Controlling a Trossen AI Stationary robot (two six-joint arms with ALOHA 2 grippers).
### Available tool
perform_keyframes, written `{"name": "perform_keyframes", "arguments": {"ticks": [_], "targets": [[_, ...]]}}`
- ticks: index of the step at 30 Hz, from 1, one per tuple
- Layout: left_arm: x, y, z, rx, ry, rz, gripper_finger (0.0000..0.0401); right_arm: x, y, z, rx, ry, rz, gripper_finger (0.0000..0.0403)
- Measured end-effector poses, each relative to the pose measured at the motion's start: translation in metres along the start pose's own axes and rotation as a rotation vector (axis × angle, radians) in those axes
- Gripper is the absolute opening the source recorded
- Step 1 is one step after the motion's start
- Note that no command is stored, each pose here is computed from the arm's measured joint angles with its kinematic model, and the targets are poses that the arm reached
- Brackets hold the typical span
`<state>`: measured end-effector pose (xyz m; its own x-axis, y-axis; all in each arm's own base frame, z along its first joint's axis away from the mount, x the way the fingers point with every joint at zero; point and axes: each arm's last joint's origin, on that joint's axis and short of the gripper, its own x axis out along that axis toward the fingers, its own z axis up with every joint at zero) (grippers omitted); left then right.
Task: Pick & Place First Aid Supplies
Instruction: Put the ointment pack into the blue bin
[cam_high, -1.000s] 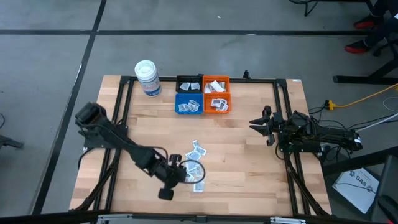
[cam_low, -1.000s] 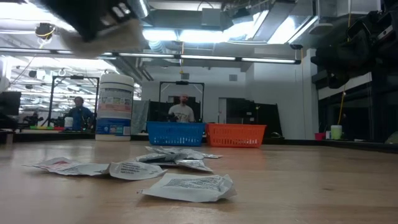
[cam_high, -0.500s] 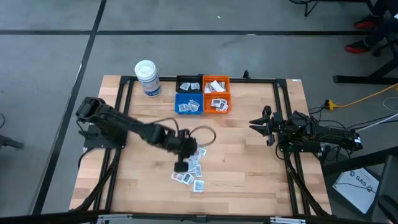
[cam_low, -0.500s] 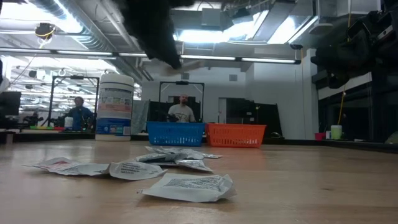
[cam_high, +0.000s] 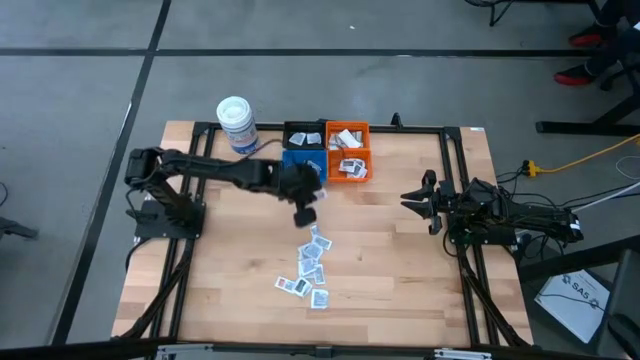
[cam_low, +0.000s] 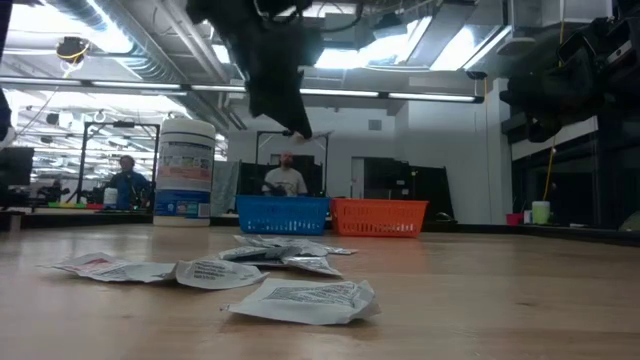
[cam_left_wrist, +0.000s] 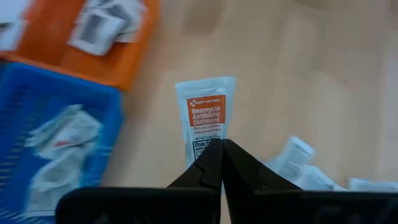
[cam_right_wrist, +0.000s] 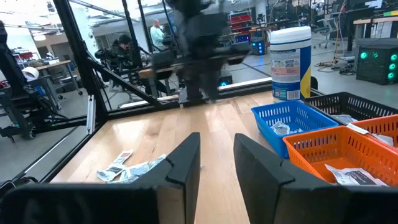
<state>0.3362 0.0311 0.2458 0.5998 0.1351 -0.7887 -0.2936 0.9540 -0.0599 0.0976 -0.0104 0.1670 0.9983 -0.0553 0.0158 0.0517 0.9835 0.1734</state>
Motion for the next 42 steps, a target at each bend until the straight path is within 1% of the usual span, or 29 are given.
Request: {"name": "perform_keyframes", "arguments": {"ticks": [5,9,14,17,20,27,34,42], "targets": [[0.002,0.038,0.006,-0.065,-0.01,0.078,0.0002,0.0,0.0,0.0,0.0,0.0,0.0,0.01],[0.001,0.065,0.008,-0.079,-0.015,0.152,0.0002,0.0,0.0,0.0,0.0,0.0,0.0,0.01],[0.0,0.091,0.007,-0.116,0.005,0.168,0.0002,0.0,0.0,0.0,0.0,0.0,0.0,0.01],[0.005,0.1,0.004,-0.124,0.036,0.186,0.0002,0.0,0.0,0.0,0.0,0.0,0.0,0.01],[0.012,0.106,0.002,-0.102,0.056,0.195,0.0002,0.0,0.0,0.0,0.0,0.0,0.0,0.01],[0.029,0.108,0.001,-0.06,0.071,0.22,0.0002,0.0,0.0,0.0,0.0,0.0,0.0,0.01],[0.029,0.11,0.001,-0.028,0.076,0.271,0.0002,0.0,0.0,0.0,0.0,0.0,0.0,0.01],[0.029,0.11,0.001,0.021,0.084,0.239,0.0002,0.0,0.0,0.0,0.0,0.0,0.0,0.01]]}}
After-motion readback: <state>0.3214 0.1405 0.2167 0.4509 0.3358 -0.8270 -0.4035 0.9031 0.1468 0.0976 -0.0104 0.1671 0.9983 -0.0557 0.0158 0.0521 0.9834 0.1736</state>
